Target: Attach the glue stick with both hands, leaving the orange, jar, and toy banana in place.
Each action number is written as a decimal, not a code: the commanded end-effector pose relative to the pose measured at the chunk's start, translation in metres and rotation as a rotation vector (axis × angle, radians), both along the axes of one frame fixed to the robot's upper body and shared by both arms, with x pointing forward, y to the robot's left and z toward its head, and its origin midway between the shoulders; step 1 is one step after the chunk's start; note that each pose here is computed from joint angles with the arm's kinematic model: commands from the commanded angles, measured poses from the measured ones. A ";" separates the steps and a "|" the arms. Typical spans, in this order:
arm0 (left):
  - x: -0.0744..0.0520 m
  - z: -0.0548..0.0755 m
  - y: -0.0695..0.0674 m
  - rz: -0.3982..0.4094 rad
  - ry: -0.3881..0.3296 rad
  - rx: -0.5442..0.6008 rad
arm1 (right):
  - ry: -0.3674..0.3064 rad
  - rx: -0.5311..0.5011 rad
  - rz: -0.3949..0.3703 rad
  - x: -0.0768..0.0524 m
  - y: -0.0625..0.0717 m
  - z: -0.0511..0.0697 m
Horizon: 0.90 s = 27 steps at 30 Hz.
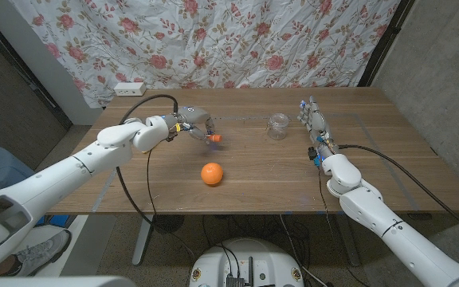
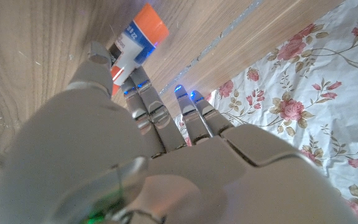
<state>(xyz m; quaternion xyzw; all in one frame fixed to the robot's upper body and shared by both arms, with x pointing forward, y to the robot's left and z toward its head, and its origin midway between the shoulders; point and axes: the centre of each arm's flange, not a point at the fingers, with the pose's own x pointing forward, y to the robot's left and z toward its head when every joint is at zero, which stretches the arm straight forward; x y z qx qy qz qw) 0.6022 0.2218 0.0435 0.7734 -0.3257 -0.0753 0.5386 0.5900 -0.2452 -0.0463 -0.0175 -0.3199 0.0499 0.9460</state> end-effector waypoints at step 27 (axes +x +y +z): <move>0.003 -0.026 -0.005 0.134 0.031 0.058 | 0.031 0.042 0.032 0.008 -0.006 -0.015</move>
